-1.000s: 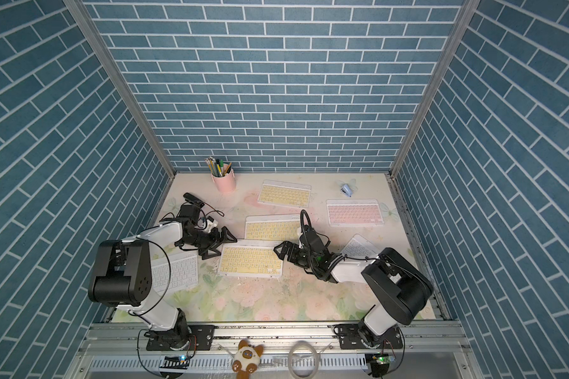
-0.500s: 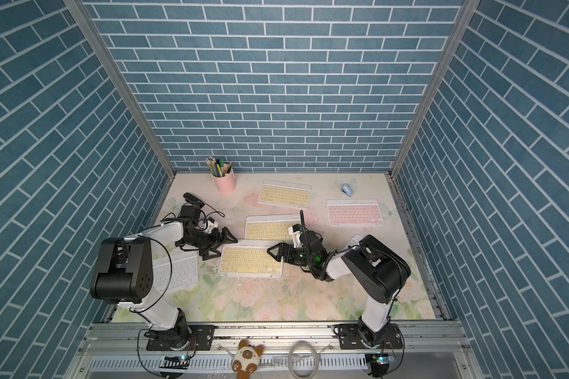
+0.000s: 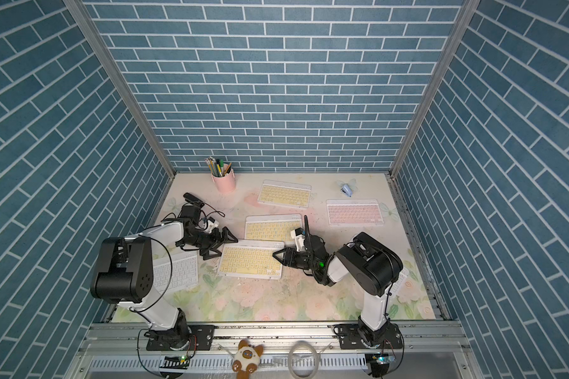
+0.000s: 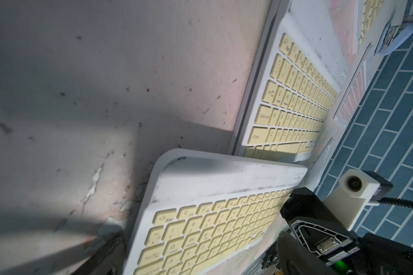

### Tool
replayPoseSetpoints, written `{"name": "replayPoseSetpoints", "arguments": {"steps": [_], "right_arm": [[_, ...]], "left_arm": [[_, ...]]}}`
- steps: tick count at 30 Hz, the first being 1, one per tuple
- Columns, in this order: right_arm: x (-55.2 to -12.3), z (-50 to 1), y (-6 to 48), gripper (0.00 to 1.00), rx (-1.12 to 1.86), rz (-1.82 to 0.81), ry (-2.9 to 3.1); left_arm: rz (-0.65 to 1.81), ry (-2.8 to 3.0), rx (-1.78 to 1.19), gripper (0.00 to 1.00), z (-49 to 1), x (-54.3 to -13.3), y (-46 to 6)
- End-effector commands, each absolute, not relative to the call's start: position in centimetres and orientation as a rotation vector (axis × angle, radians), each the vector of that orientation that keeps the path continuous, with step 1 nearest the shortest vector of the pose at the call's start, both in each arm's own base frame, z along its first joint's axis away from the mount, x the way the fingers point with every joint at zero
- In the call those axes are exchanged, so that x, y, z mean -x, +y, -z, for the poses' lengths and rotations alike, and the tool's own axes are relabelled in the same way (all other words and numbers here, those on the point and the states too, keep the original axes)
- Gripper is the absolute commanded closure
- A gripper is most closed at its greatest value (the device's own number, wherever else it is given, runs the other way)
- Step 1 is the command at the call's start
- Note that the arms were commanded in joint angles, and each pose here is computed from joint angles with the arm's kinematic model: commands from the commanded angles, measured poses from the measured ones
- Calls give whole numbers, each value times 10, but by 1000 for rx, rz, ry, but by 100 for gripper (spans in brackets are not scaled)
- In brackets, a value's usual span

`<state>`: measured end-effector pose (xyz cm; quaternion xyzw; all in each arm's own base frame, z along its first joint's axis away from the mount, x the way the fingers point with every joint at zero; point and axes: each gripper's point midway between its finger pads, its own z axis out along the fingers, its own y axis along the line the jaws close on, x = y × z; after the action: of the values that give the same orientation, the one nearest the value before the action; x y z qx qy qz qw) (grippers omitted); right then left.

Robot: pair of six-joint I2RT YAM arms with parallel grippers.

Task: Stack the numeric keypads
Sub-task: Pick up the numeric keypad from the center of the board.

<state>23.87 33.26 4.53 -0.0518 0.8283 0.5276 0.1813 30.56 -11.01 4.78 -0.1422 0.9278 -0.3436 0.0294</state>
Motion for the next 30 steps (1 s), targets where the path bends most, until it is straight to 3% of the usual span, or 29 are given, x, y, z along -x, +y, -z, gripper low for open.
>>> {"name": "replayPoseSetpoints", "arguments": {"steps": [1, 6, 16, 23, 30], "right_arm": [[-237, -61, 338, 65, 203, -1521, 2296], [-239, -71, 340, 85, 258, -1485, 2292], [-255, -123, 344, 100, 311, -1525, 2193], [-286, -171, 336, 100, 306, -1622, 2089], [-316, -205, 308, 100, 296, -1764, 2013]], "left_arm": [[1115, 2866, 427, 1, -48, -301, -118], [1126, 2851, 425, 0, -52, -300, -119], [1135, 2658, 357, 0, -106, -320, -114], [1105, 2445, 304, 0, -182, -343, -112], [1136, 2375, 309, 0, -194, -354, -114]]}}
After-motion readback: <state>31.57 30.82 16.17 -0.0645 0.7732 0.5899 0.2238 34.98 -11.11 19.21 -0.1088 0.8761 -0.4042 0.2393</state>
